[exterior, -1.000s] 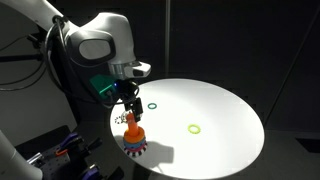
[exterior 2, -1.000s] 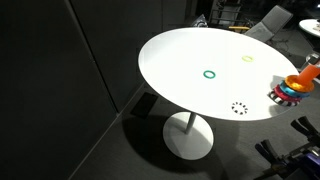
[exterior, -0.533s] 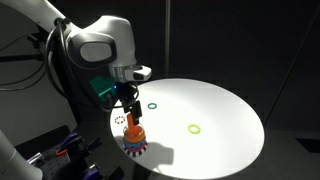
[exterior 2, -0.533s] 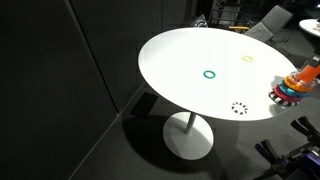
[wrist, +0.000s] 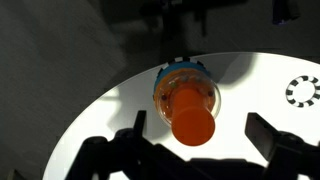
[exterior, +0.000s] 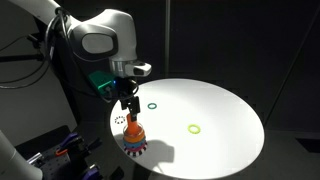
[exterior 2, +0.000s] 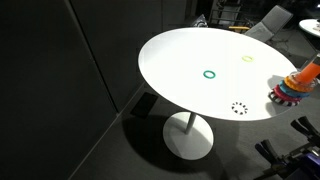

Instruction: Place the clear ring on the stack

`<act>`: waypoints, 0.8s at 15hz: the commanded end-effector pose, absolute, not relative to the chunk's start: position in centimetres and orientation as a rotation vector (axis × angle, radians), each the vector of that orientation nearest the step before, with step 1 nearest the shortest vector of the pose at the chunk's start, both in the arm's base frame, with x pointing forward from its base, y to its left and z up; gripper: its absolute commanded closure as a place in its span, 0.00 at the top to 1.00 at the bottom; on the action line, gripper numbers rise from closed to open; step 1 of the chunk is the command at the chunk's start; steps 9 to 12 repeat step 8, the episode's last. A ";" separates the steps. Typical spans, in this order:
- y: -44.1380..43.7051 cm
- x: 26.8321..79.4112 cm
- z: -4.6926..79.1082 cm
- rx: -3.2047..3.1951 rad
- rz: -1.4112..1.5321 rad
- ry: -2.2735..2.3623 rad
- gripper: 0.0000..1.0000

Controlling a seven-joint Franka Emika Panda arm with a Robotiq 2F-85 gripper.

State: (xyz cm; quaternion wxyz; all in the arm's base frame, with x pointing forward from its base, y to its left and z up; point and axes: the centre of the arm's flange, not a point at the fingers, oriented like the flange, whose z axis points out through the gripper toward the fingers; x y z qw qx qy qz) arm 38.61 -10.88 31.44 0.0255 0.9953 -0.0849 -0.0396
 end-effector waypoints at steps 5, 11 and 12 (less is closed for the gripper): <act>-9.5 39.3 33.1 3.083 -0.095 -0.219 1.00; -9.2 39.4 33.4 3.084 -0.085 -0.210 1.00; -9.2 39.4 33.4 3.084 -0.085 -0.210 1.00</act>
